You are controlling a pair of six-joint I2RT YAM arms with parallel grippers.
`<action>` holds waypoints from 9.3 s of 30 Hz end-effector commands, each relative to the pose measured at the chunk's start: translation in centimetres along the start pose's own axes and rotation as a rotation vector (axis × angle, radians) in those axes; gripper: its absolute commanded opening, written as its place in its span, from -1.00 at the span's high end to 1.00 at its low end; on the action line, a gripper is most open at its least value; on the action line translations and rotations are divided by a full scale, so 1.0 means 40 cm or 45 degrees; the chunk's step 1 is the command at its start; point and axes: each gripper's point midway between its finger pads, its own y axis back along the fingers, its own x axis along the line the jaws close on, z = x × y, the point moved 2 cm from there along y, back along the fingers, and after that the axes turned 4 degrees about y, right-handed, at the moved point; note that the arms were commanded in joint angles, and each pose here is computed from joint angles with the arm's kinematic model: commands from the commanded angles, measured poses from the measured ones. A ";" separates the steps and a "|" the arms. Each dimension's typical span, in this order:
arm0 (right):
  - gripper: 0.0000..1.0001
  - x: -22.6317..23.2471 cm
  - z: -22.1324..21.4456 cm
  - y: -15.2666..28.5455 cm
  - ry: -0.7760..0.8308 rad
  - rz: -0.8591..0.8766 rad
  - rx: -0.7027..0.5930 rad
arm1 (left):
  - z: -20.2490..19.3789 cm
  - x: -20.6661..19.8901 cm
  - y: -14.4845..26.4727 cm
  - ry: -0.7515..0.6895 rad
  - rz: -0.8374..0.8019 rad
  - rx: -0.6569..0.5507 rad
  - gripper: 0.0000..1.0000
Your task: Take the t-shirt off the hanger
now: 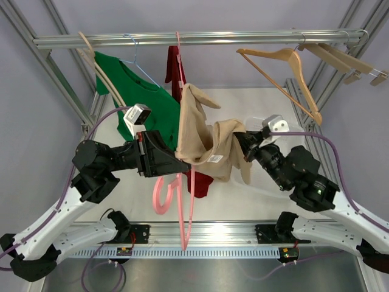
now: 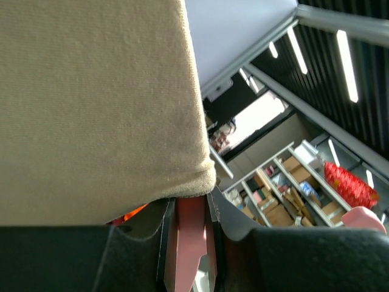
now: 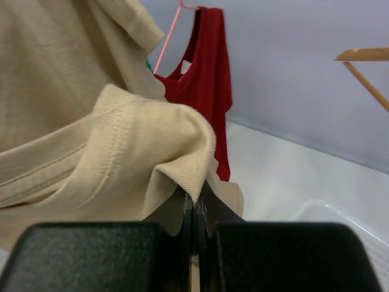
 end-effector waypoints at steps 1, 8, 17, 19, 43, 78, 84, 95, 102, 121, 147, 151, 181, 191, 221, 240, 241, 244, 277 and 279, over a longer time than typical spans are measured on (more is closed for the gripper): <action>1.00 0.101 0.000 -0.040 -0.002 0.350 -0.040 | -0.084 -0.009 0.053 -0.057 -0.013 0.167 1.00; 0.90 0.199 -0.029 -0.077 -0.041 0.635 -0.097 | -0.176 0.011 0.116 0.009 -0.022 0.354 1.00; -0.65 0.289 -0.099 -0.086 -0.176 1.040 -0.014 | -0.212 0.012 0.150 0.002 -0.014 0.414 1.00; -0.73 0.307 -0.115 -0.089 -0.192 1.096 0.001 | -0.210 0.008 0.148 -0.016 -0.021 0.416 1.00; 1.00 0.324 -0.074 -0.102 -0.350 1.161 -0.096 | -0.185 -0.010 0.135 -0.110 0.009 0.360 1.00; 1.00 -0.364 0.602 -0.114 0.192 -0.593 -0.396 | -0.197 0.085 0.157 -0.086 0.248 0.345 1.00; 1.00 -0.385 0.686 -0.048 0.189 -0.646 -0.486 | -0.148 0.079 0.117 -0.102 0.277 0.287 1.00; 1.00 -0.402 0.795 0.036 0.251 -0.732 -0.596 | -0.112 0.118 0.073 -0.076 0.306 0.265 1.00; 1.00 -0.411 0.625 -0.052 0.264 -0.727 -0.401 | -0.096 0.124 0.053 -0.077 0.290 0.249 1.00; 1.00 -0.415 0.235 0.074 -0.051 -0.850 -0.241 | -0.072 0.186 0.004 0.013 0.300 0.246 1.00; 1.00 -0.402 0.139 -0.003 -0.133 -0.807 -0.160 | -0.068 0.198 -0.002 0.034 0.277 0.214 1.00; 1.00 -0.398 -0.152 0.043 -0.302 -0.912 0.029 | -0.043 0.186 -0.025 0.045 0.239 0.174 1.00; -0.79 -0.080 -0.065 0.174 -0.544 0.077 0.091 | 0.313 0.290 -0.246 0.042 0.257 -0.228 1.00; -0.65 -0.015 0.061 0.167 -0.432 0.360 -0.002 | 0.499 0.406 -0.309 0.112 0.328 -0.433 1.00; 1.00 -0.118 -0.113 0.085 -0.213 -0.274 0.458 | 0.423 0.475 -0.264 0.236 0.304 -0.356 -0.04; 1.00 -0.116 -0.072 -0.090 -0.148 -0.266 0.549 | 0.136 0.236 -0.010 -0.593 0.802 -0.256 -0.98; 1.00 -0.119 -0.071 -0.110 -0.159 -0.253 0.552 | 0.105 0.281 0.029 -0.628 0.897 -0.212 -0.98; 1.00 -0.157 -0.062 -0.144 -0.156 -0.293 0.551 | 0.058 0.313 0.131 -0.707 1.049 -0.207 -0.98; -0.14 -0.237 -0.083 -0.198 -0.184 -0.387 0.529 | -0.118 0.479 0.407 -0.750 1.287 -0.072 -0.98; -0.45 -0.240 -0.055 -0.176 -0.182 -0.388 0.492 | -0.118 0.481 0.407 -0.749 1.291 -0.070 -0.98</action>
